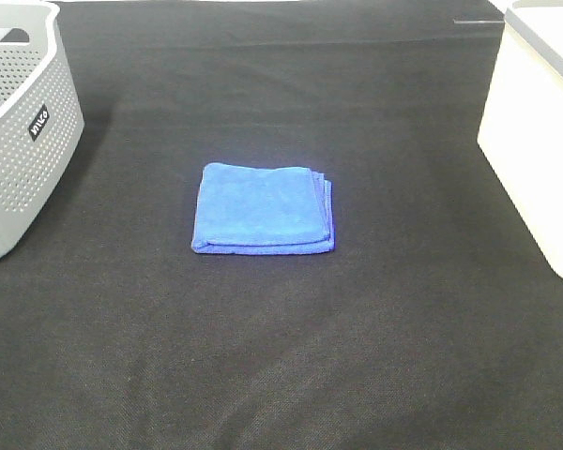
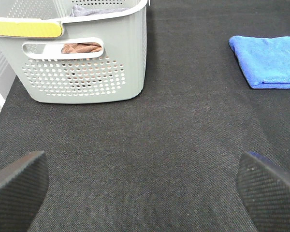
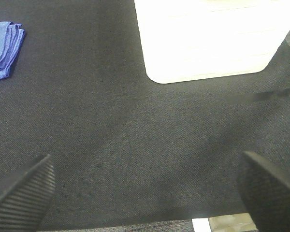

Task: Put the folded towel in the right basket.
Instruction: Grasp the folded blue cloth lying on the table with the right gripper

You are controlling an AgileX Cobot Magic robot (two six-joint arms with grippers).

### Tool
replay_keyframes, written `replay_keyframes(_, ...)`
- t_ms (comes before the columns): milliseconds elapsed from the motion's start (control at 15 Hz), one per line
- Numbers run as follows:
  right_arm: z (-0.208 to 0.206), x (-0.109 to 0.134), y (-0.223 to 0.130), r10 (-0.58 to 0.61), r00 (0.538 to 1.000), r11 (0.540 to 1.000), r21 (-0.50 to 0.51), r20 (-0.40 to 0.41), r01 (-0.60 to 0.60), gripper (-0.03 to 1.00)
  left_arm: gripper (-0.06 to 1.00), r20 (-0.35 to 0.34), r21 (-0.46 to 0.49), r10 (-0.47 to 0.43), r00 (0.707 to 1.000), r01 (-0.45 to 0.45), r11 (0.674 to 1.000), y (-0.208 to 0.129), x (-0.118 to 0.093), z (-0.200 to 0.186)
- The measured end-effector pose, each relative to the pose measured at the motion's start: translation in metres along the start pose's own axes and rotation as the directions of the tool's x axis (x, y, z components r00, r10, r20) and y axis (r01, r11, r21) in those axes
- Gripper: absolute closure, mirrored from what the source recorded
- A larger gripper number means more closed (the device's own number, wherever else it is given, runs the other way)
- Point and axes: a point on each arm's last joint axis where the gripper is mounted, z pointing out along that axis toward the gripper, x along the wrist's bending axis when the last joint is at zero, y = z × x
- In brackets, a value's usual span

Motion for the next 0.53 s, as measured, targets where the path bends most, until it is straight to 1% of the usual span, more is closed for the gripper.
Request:
replay_keyframes(200,0.0,0.0,0.0,-0.006,1.0,1.0,0.0,0.0,0.006,-0.01,-0.04,0.0,0.0,0.0,1.0,0.0,1.0,0.0,0.0,0.0)
replay_keyframes(400,0.0007,0.0004,-0.0006,-0.077,0.997,0.997,0.003,-0.004,0.077,-0.01,-0.04,0.0,0.0,0.0,1.0,0.0,1.0,0.0,0.0,0.0)
replay_keyframes(533,0.0011,0.0008,-0.001,-0.088,0.996,0.996,0.005,-0.01,0.088,-0.01,-0.04,0.0,0.0,0.0,1.0,0.0,1.0,0.0,0.0,0.0)
